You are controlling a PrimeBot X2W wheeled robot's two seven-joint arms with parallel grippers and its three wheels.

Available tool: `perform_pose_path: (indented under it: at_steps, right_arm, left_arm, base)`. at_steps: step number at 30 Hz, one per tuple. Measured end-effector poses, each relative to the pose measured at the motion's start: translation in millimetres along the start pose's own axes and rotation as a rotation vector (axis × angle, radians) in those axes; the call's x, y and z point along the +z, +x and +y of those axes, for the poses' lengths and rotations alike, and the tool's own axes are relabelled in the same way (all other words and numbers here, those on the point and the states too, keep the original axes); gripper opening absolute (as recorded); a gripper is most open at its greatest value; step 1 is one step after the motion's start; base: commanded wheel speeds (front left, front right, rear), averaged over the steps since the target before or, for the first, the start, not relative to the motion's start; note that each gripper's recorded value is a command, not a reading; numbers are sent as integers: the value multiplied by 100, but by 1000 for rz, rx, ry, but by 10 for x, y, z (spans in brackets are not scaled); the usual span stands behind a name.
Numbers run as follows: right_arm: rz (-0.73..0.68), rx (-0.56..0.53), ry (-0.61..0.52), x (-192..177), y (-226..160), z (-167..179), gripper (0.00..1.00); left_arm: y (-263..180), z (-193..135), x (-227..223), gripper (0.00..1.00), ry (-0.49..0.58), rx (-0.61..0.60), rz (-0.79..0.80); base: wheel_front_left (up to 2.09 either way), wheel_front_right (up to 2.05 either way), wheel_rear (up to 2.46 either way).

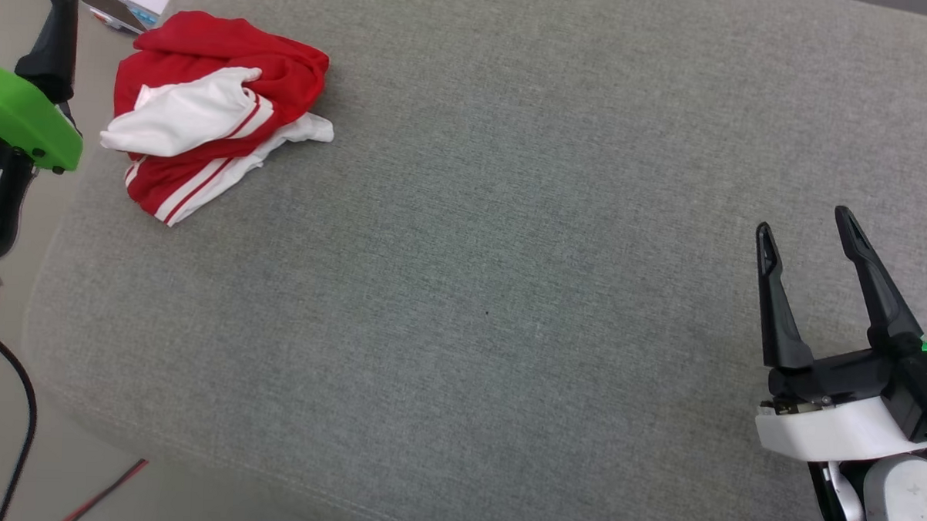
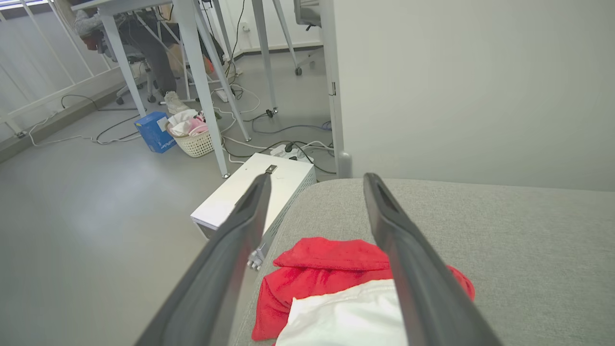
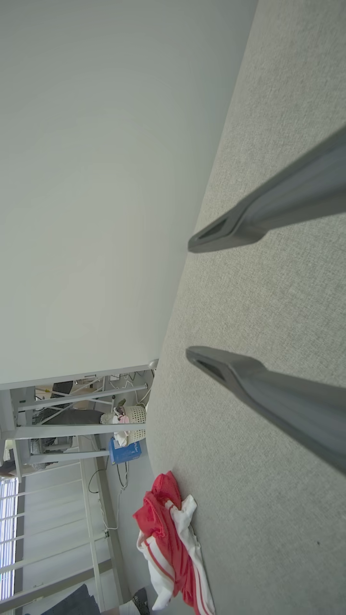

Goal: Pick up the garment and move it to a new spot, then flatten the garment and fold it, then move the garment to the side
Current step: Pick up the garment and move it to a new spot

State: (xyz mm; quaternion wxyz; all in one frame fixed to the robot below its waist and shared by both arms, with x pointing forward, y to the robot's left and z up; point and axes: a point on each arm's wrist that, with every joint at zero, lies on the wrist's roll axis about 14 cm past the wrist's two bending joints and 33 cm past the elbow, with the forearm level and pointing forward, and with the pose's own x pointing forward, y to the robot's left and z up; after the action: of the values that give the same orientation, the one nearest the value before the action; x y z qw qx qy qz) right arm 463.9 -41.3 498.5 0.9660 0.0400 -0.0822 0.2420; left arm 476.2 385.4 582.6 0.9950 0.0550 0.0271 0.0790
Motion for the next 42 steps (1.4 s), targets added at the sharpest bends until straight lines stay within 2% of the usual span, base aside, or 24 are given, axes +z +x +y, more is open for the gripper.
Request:
perform_pose_path:
  at_steps: [9,16,23,30,31,32,33,42]
  right_arm:
    - [20,-36,-22,-152,6,-217,100]
    - [46,-66,-42,-312,2,-406,100]
    - [71,-80,-36,-465,3,-484,100]
    - [94,-105,-45,-522,-63,-571,100]
    - [92,-105,-47,-510,-63,-573,100]
    - [88,-106,-49,-492,-62,-575,100]
    - [83,-107,-51,-468,-58,-575,100]
    - [33,-96,-44,-217,-26,-467,100]
  left_arm:
    - [127,-324,-1003,100,-35,-125,578]
    - [44,-368,-1621,100,-58,-122,889]
    - [-56,-470,-2171,100,-85,-104,1093]
    - [-13,-514,-2279,100,-55,-112,1152]
    - [-15,-515,-2273,97,-52,-113,1151]
    - [-17,-517,-2262,25,-46,-115,1146]
    - [-10,-525,-2239,0,-40,-120,1133]
    - [133,-625,-1763,0,20,-181,890]
  base:
    - [0,0,0]
    - [0,0,0]
    - [0,0,0]
    - [0,0,0]
    - [0,0,0]
    - [0,0,0]
    - [0,0,0]
    - [0,0,0]
